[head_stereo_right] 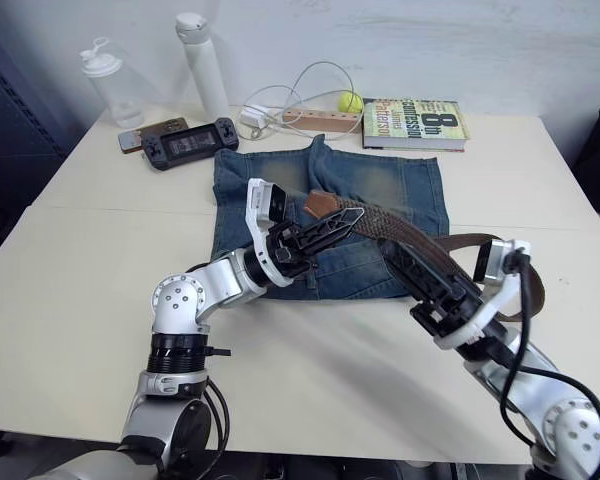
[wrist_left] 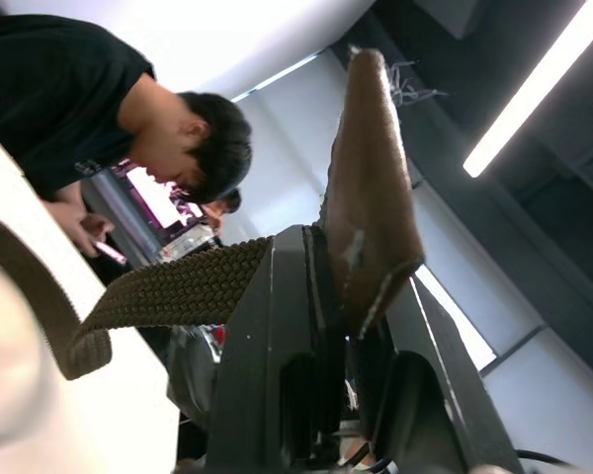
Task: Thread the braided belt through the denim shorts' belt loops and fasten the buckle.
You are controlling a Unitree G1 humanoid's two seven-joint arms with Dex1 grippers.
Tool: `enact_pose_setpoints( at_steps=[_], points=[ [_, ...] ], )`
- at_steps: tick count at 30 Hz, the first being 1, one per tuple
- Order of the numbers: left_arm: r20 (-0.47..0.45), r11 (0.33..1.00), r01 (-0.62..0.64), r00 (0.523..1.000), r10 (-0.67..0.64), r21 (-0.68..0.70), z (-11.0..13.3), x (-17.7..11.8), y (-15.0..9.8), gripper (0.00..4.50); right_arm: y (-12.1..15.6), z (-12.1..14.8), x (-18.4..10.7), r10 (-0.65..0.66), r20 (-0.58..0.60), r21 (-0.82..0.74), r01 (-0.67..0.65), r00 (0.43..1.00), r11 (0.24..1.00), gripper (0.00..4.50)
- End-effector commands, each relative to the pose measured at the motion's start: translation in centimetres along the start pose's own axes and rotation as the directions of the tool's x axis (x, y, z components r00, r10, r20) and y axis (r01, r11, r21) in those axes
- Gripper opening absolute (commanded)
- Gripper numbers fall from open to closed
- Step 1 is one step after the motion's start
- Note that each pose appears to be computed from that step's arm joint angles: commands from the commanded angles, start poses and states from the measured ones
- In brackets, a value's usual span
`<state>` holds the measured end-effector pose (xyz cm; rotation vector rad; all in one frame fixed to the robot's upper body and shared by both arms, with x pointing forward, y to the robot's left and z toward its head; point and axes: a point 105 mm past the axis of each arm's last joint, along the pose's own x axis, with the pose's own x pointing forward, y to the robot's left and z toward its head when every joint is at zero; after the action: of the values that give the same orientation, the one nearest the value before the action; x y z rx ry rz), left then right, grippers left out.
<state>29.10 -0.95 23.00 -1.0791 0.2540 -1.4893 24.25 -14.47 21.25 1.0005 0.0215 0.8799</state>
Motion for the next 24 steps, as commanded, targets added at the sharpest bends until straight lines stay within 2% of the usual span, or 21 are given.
enact_pose_setpoints(
  at_steps=[1,8,13,17,24],
  points=[
    [0.013,0.999,0.025,1.0,-0.026,0.035,0.5,0.2,-1.1,0.0,0.0,0.7,0.5,0.03,0.057,-0.015,-0.029,0.998,0.999,4.42],
    [0.009,0.999,-0.037,0.999,0.037,0.033,0.3,-0.2,0.1,0.0,0.1,0.9,1.5,0.075,0.121,0.003,-0.076,0.99,0.997,4.42],
    [0.046,0.995,-0.093,0.995,0.092,0.04,1.0,-0.4,1.2,0.0,0.5,-0.4,2.3,0.112,0.08,0.033,-0.115,0.99,0.993,4.42],
    [0.056,0.997,-0.066,0.996,0.063,0.046,1.3,0.2,0.5,0.0,-0.2,-1.6,3.3,0.101,0.068,0.048,-0.104,0.993,0.993,4.42],
    [0.045,0.996,-0.077,0.996,0.075,0.048,0.9,0.0,0.7,0.0,-0.5,-0.1,3.6,0.113,0.139,0.016,-0.116,0.984,0.993,4.42]
  ],
)
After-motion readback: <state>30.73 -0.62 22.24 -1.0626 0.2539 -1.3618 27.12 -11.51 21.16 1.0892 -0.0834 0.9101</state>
